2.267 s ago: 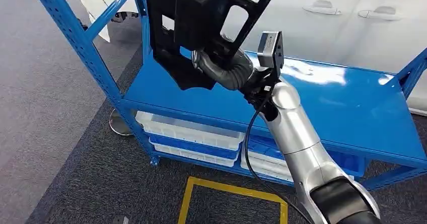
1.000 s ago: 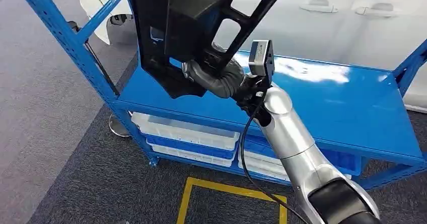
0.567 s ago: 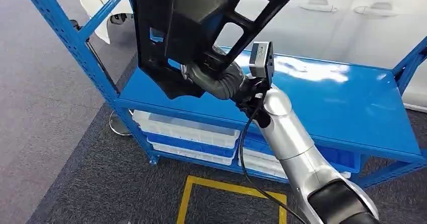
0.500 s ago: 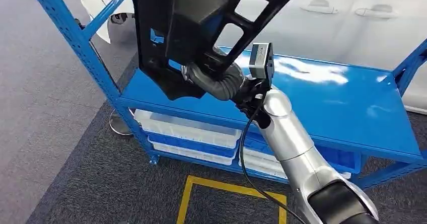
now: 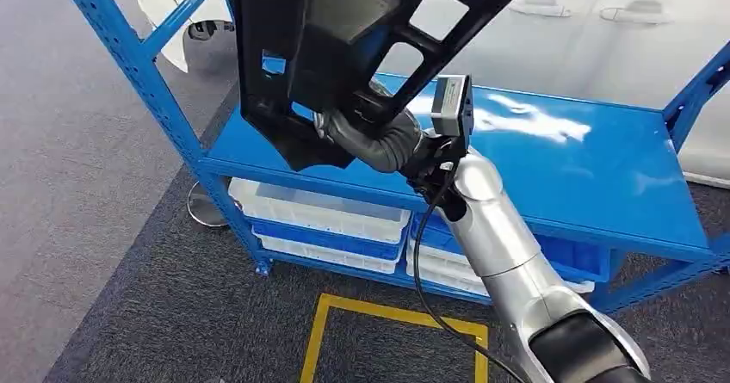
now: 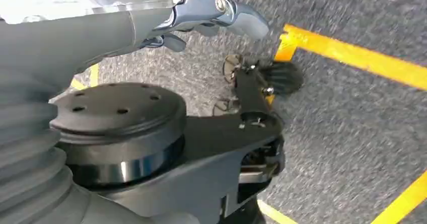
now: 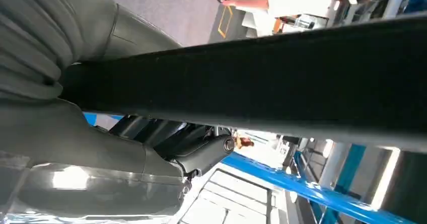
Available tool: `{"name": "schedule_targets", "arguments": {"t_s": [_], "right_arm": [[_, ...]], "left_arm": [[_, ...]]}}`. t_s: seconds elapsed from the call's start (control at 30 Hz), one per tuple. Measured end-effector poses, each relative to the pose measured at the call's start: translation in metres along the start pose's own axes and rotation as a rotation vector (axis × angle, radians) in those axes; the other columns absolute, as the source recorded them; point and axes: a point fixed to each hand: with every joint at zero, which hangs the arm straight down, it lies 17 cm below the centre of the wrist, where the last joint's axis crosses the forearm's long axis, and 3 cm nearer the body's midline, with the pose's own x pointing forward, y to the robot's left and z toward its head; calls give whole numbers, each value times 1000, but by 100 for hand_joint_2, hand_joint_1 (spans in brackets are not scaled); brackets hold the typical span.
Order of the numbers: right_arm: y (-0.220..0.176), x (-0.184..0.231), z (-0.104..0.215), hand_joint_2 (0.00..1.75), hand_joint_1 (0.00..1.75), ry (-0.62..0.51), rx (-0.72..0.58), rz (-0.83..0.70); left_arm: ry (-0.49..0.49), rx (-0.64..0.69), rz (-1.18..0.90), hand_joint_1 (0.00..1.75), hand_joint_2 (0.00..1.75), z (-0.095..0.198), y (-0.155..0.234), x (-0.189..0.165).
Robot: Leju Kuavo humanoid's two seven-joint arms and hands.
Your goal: Take the parts from the cabinet and place them on the table.
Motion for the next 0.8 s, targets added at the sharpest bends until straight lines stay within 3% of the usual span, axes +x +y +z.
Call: {"name": "schedule_targets", "arguments": {"t_s": [0.8], "right_arm": [[2, 2, 0, 175, 175, 3, 5, 11]], "left_arm": [[0, -7, 2, 0, 175, 0, -4, 4]]}}
